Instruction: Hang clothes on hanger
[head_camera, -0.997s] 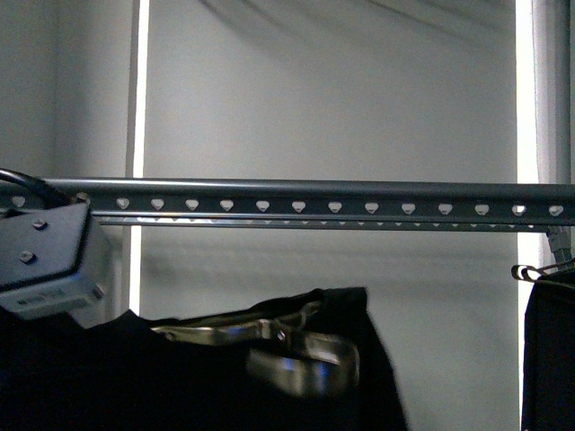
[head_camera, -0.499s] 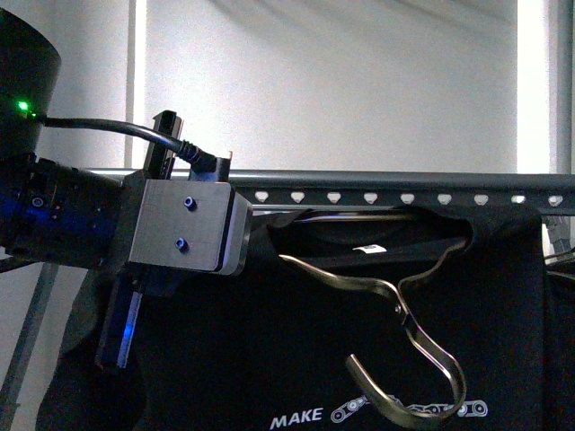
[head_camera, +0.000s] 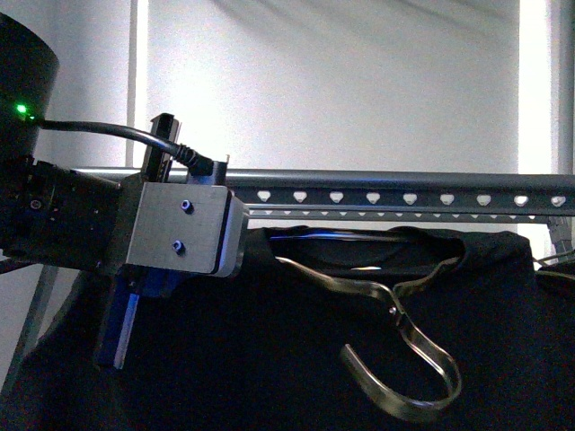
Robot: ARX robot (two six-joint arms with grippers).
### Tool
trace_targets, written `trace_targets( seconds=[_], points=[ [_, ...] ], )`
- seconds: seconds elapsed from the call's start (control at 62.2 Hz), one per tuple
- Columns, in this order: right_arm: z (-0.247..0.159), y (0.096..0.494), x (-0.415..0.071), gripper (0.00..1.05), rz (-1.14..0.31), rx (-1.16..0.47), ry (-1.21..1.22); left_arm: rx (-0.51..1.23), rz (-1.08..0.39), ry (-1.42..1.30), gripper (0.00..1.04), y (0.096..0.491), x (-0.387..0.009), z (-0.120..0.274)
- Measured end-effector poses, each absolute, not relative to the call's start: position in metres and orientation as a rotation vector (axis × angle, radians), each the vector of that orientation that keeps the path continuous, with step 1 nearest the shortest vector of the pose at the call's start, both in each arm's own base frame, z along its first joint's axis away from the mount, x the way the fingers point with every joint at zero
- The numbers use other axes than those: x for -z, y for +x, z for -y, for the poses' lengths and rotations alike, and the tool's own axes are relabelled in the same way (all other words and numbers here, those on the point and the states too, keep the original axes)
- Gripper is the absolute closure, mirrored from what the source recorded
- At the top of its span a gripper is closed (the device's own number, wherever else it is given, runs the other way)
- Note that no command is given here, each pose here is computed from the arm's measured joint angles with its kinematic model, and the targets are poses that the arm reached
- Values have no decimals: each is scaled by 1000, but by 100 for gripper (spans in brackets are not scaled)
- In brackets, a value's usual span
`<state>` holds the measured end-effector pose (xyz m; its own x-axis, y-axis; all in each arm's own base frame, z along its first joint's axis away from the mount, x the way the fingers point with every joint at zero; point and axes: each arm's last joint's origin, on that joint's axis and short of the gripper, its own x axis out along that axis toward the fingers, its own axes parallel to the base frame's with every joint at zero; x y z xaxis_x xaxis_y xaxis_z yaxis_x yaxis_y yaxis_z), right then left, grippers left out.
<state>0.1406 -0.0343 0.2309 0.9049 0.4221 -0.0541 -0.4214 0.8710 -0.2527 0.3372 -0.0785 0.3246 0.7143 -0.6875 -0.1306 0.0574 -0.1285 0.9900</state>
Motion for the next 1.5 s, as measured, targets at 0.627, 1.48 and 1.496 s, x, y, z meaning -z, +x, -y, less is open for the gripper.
trace_targets(
  seconds=[0.627,1.48,1.496],
  points=[
    [9,263,-300,7,461,-533,-1687,692,527,1586,101,337,-324,78],
    [-23,367,-311,31,338,-350,-1504,690,527,1589,101,337,-325,78],
    [-24,368,-311,34,340,-350,-1497,690,527,1588,101,337,-324,78]
  ],
)
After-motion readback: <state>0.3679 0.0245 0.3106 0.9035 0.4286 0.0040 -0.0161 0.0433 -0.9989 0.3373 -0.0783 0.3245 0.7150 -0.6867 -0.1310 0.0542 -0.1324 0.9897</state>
